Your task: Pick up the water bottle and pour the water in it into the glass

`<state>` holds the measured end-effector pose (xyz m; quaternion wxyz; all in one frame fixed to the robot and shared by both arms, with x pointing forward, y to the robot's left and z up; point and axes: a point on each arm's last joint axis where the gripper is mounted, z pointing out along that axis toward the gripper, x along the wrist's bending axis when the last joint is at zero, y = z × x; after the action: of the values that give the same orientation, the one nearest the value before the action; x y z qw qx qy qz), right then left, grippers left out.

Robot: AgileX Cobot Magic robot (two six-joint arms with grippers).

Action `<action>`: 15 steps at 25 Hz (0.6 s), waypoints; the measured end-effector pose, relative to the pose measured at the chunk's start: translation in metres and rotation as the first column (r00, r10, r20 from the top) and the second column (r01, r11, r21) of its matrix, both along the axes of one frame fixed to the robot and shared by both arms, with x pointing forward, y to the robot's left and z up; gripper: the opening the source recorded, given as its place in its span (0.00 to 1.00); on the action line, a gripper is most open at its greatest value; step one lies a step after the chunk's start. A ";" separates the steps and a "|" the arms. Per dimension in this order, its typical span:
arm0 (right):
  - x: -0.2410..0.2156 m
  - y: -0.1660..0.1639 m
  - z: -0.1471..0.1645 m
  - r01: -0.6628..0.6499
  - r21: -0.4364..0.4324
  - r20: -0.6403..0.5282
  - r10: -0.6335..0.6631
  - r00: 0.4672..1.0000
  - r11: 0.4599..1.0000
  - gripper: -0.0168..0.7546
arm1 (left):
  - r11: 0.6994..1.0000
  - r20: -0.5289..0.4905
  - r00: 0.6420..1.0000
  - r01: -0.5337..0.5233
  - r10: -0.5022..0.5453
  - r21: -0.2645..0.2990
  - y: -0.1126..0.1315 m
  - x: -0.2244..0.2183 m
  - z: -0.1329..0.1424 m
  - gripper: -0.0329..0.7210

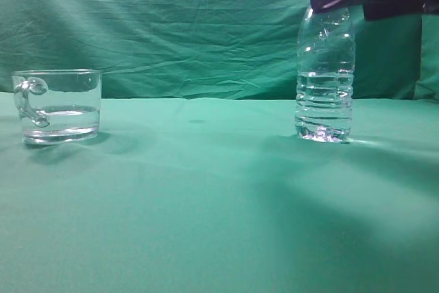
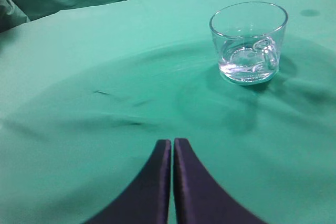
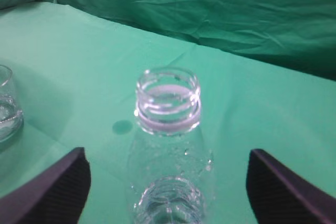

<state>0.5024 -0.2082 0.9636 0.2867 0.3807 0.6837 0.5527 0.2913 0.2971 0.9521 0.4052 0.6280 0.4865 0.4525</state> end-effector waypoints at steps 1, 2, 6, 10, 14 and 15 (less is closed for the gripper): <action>-0.006 -0.002 0.008 0.005 -0.008 0.015 -0.005 1.000 1.000 0.70 | 1.000 0.000 1.000 0.000 0.000 0.000 0.000 0.000 0.000 0.04; -0.012 -0.004 0.014 0.007 -0.022 0.025 -0.007 1.000 1.000 0.66 | 1.000 0.000 1.000 0.000 0.000 0.000 0.000 0.000 0.000 0.04; -0.038 -0.012 0.046 0.029 -0.048 0.046 -0.026 0.999 0.998 0.41 | 1.000 0.000 1.000 0.000 0.000 0.000 0.000 0.000 0.000 0.04; -0.065 -0.019 0.075 0.050 -0.013 0.047 -0.050 0.998 0.999 0.10 | 1.000 0.000 1.000 0.000 0.000 0.000 0.000 0.000 0.000 0.04; -0.094 -0.021 0.099 -0.004 0.011 0.111 0.003 0.994 1.000 0.02 | 1.000 0.000 1.000 0.000 0.000 0.000 0.000 0.000 0.000 0.04; -0.102 -0.022 0.104 -0.014 0.034 0.117 0.010 0.993 0.999 0.02 | 1.000 0.000 1.000 0.000 0.000 0.000 0.000 0.000 0.000 0.04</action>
<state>0.4008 -0.2299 1.0671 0.3162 0.3486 0.6582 0.5877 0.2913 0.2971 0.9521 0.4052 0.6280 0.4865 0.4525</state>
